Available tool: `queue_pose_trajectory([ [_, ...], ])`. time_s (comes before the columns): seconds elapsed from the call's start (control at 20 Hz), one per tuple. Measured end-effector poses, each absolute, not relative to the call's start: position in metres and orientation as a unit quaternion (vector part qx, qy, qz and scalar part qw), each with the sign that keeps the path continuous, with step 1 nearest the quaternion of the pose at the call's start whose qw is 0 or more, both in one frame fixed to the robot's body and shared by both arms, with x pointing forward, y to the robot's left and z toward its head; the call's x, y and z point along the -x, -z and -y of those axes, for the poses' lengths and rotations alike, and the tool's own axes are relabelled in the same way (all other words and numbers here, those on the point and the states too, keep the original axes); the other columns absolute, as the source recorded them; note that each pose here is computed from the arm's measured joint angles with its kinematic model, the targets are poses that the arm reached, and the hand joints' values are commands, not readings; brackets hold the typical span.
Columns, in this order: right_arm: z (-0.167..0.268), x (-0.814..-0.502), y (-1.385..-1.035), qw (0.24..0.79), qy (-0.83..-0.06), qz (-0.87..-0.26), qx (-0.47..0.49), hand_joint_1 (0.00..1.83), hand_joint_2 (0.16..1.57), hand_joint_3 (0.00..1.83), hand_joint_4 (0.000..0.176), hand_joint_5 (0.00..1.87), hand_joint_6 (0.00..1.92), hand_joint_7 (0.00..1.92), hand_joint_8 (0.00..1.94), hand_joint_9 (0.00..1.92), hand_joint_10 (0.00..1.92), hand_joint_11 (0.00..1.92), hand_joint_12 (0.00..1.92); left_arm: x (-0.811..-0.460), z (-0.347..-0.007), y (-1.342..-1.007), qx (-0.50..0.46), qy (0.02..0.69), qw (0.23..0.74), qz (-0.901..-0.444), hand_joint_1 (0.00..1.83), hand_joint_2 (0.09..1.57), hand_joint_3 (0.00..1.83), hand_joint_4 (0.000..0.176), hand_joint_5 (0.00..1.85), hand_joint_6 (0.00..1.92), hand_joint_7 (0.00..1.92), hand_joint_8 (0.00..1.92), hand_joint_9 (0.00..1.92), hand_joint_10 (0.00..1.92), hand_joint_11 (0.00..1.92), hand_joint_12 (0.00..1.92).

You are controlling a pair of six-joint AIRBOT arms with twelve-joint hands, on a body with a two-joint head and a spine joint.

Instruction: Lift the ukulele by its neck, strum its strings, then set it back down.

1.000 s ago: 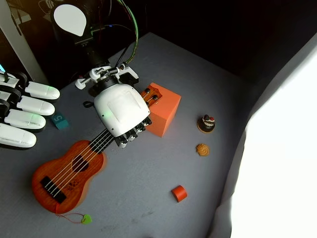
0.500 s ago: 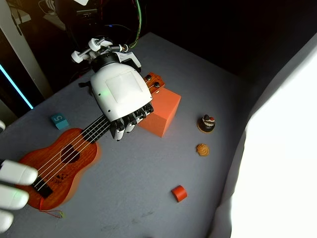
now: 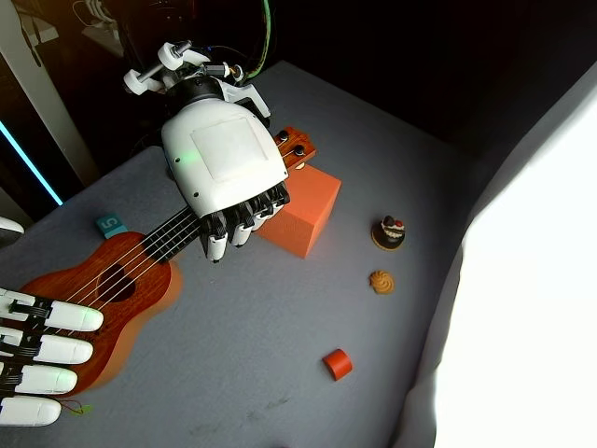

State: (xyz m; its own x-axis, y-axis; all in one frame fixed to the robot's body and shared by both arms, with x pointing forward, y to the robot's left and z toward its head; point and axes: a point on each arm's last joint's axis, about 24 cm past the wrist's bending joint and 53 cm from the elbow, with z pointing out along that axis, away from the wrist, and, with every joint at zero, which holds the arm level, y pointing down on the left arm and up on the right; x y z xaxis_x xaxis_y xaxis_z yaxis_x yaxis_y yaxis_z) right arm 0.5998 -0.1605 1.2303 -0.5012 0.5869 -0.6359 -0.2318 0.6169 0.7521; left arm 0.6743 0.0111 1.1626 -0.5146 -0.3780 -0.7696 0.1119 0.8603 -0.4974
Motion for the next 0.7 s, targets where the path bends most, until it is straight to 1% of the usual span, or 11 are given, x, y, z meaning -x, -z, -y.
queue_pose_trajectory([
  [0.05,0.158,-0.598,-1.228,0.482,-0.421,-0.76,-0.113,0.0,1.32,0.0,0.0,0.0,0.0,0.03,0.0,0.02,0.0,0.0,0.0,-0.674,-0.011,-1.162,0.081,0.253,0.485,-0.834,1.53,1.21,0.0,0.176,1.24,1.92,1.4,1.92,1.49,1.92,1.56,1.92],
  [0.15,0.153,-0.594,-1.227,0.478,-0.424,-0.762,-0.109,0.0,1.32,0.0,0.0,0.01,0.01,0.05,0.01,0.03,0.01,0.0,0.0,-0.674,-0.011,-1.162,0.079,0.252,0.486,-0.833,1.55,1.21,0.0,0.176,1.3,1.92,1.38,1.92,1.47,1.92,1.55,1.92],
  [0.55,0.132,-0.58,-1.221,0.456,-0.434,-0.771,-0.094,0.0,1.32,0.0,0.0,0.01,0.0,0.04,0.0,0.04,0.01,0.0,0.0,-0.678,-0.015,-1.163,0.08,0.249,0.488,-0.833,1.54,1.22,0.01,0.176,1.27,1.92,1.4,1.92,1.49,1.92,1.56,1.92],
  [0.65,0.132,-0.58,-1.221,0.456,-0.434,-0.771,-0.095,0.0,1.32,0.0,0.0,0.01,0.0,0.03,0.0,0.03,0.01,0.0,0.0,-0.679,-0.015,-1.163,0.08,0.248,0.489,-0.833,1.56,1.2,0.0,0.176,1.29,1.92,1.4,1.92,1.49,1.92,1.56,1.92],
  [0.7,0.131,-0.58,-1.219,0.455,-0.434,-0.772,-0.094,0.0,1.33,0.0,0.0,0.0,0.0,0.02,0.0,0.01,0.0,0.0,0.0,-0.679,-0.015,-1.163,0.081,0.248,0.489,-0.833,1.54,1.2,0.0,0.176,1.22,1.92,1.4,1.92,1.49,1.92,1.55,1.92],
])
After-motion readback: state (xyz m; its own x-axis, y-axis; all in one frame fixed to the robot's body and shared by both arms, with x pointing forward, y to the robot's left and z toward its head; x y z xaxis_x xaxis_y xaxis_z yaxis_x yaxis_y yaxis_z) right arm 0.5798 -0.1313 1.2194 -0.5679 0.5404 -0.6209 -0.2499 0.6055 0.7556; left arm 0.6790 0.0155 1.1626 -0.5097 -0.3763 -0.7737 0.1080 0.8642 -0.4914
